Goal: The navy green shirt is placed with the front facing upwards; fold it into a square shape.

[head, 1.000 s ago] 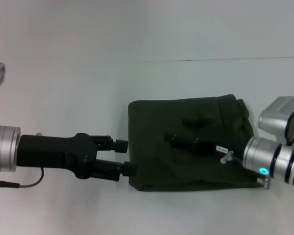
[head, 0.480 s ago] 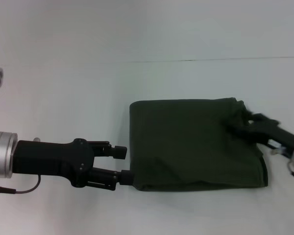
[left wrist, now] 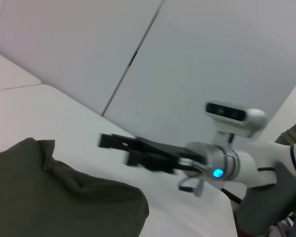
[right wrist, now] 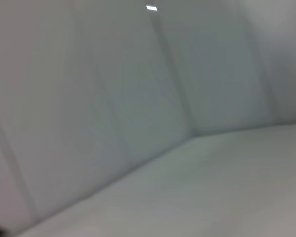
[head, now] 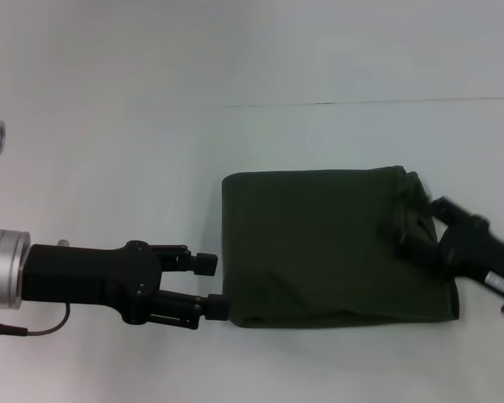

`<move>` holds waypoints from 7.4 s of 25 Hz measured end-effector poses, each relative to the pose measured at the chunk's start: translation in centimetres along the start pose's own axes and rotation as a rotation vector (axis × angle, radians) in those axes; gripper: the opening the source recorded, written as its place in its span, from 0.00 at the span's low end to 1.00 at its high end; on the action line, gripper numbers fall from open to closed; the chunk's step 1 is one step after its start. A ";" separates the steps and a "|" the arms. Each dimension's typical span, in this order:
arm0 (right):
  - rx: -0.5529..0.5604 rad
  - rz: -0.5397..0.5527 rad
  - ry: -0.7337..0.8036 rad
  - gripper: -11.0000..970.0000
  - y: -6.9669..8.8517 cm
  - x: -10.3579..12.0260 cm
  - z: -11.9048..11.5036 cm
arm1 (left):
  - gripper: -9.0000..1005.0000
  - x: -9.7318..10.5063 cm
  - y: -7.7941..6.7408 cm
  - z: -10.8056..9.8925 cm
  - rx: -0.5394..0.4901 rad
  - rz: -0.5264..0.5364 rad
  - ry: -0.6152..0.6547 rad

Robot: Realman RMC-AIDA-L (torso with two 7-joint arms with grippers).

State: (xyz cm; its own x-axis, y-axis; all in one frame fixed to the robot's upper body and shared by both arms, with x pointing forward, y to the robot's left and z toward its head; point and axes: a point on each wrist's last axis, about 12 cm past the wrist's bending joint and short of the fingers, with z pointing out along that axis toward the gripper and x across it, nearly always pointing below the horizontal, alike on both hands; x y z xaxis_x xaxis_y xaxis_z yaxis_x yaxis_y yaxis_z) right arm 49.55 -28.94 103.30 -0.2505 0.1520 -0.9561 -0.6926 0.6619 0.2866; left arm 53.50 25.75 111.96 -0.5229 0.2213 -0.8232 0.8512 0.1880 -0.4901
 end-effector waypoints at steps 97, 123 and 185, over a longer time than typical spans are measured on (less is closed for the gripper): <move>0.130 -0.174 0.040 0.91 -2.4 -1.0 -2.5 | 0.87 2.1 5.5 5.4 -0.383 -0.699 -0.079; 0.148 -0.168 0.023 0.91 -2.9 -1.5 -2.7 | 0.72 1.0 5.5 10.4 -0.405 -0.675 0.041; 0.070 -0.169 0.032 0.91 -2.4 -2.2 1.4 | 0.43 1.9 4.5 -6.4 -0.627 -0.307 -0.201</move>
State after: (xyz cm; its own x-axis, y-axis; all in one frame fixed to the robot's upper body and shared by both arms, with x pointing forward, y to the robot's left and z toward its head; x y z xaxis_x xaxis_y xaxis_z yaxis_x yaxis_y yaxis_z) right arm 52.75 -29.86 104.64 -0.1568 0.0121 -0.9876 -0.6778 0.7259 0.1165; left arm 56.03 33.14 110.00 -0.6639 -0.0979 -0.7414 0.4497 0.7399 -0.5004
